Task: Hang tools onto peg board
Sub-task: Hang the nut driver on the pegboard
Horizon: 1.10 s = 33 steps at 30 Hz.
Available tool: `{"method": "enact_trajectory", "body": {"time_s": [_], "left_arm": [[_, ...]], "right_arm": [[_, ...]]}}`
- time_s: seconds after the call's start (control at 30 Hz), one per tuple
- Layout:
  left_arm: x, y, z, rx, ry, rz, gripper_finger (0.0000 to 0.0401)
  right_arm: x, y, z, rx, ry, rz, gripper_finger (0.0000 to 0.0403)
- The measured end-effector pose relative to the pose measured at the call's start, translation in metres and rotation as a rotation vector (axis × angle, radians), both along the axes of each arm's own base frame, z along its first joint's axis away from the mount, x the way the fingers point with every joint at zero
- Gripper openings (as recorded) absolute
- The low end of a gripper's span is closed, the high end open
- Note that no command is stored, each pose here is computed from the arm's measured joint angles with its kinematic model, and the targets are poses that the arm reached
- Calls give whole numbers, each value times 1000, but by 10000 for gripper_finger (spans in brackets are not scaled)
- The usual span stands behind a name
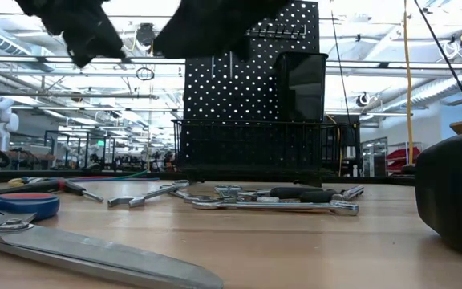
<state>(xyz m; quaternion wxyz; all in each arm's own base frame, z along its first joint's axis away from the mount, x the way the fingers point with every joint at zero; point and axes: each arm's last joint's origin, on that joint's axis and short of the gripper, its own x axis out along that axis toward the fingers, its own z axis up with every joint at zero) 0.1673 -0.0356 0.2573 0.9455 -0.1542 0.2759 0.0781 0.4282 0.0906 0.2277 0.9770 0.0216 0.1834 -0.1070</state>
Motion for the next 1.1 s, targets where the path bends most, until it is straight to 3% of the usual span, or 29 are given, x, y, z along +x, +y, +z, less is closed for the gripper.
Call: {"method": "enact_trajectory", "body": {"time_s": [0.1,0.2,0.63,0.87,1.1], "left_arm": [[-6,3,-7,-16,88,79,107],[-12,5,-14,-35,169,149,107],[-17,7,-18,-29,216,211,107],[-17,7,-17,-27,213,210,107],[-16,8,-17,-5,203,230,107]], "right_arm": [[16,-9,-14,117,-1,34,109],[34,-19,-24,169,40,65,109],[99,-22,-51,195,257,39,109],[109,-18,-84,153,345,-2,109],[111,-18,-100,159,365,-17,109]]}}
